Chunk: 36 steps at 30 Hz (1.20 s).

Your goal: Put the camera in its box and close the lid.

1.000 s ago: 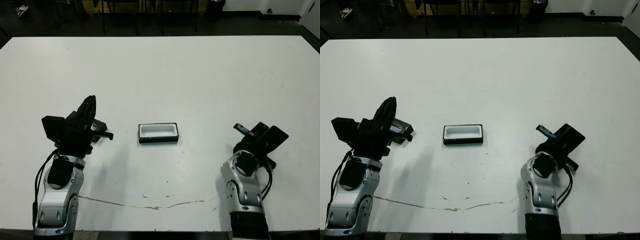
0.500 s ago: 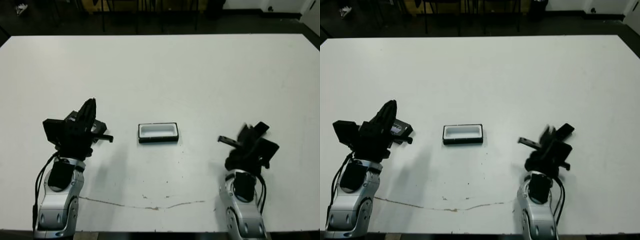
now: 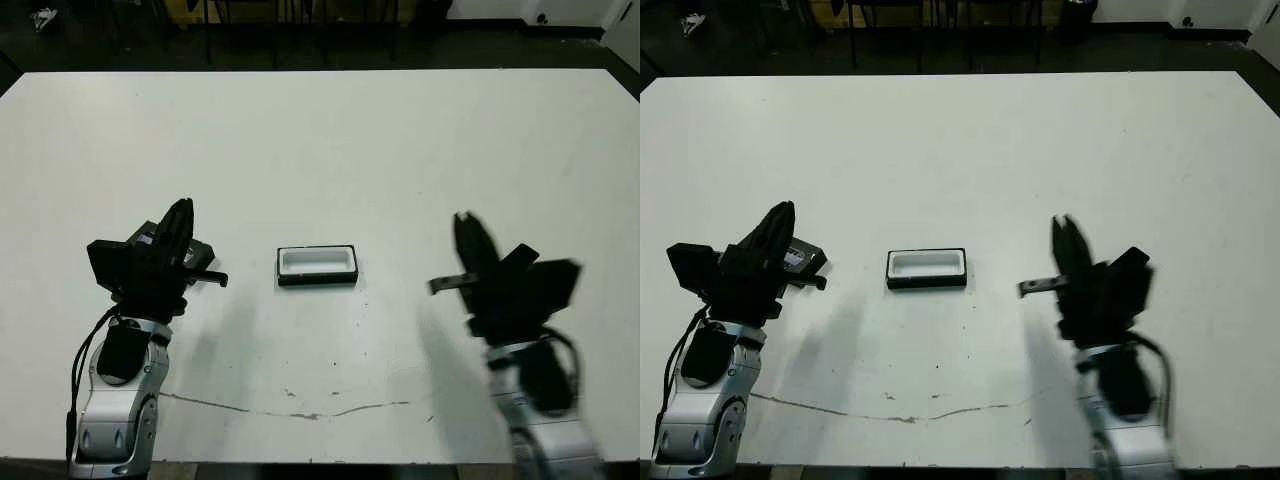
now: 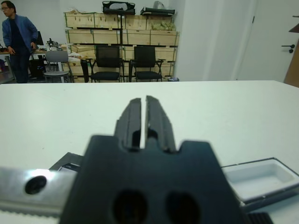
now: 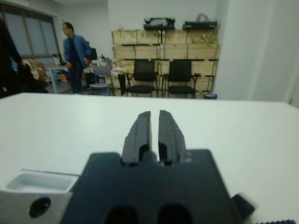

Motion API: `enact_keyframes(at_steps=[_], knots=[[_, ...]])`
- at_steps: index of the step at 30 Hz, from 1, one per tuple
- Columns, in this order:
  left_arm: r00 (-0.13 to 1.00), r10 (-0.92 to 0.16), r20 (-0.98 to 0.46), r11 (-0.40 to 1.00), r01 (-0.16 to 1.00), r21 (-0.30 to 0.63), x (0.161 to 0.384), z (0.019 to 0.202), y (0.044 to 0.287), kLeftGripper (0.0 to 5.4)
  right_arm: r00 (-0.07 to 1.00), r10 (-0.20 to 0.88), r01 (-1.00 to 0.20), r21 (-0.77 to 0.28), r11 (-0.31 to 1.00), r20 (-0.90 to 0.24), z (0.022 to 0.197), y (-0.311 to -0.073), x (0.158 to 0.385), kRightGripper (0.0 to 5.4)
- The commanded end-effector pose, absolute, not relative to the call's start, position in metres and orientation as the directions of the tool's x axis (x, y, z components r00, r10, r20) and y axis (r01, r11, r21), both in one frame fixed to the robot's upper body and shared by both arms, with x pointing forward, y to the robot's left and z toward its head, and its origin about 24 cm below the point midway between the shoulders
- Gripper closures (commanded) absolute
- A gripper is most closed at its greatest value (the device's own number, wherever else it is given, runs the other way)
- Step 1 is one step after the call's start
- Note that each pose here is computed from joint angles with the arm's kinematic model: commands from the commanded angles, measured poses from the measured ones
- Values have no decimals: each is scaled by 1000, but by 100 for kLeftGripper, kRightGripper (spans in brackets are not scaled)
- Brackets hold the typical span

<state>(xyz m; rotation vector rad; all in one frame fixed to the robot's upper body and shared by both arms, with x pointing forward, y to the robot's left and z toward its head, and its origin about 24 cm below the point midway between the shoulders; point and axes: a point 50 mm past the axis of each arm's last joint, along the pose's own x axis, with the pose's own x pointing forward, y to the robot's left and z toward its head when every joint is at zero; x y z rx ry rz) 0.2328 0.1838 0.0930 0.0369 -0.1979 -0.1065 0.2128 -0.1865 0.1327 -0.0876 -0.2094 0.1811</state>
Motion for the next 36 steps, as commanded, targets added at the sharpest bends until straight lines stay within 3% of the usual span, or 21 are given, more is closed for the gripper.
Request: enact_keyframes(at_steps=[1,7,12,18,26,36], knots=[[982,-95,161,995,89,41,230,86,186,540,958,254,-226,-196,954,135,148,-214,214,538],[982,-89,164,996,83,44,230,87,186,540,962,273,-254,-388,886,-8,181,-278,217,538],[982,-92,167,995,86,43,229,88,186,540,940,283,-340,-459,821,-191,191,-312,224,538],[983,-85,164,996,78,49,228,88,186,540,865,309,-477,-457,750,-395,176,-324,234,538],[983,-81,164,996,75,45,228,88,187,540,729,338,-607,-334,721,-596,145,-324,237,538],[985,-79,154,996,72,45,228,88,186,540,596,372,-686,-212,696,-711,116,-331,238,538]])
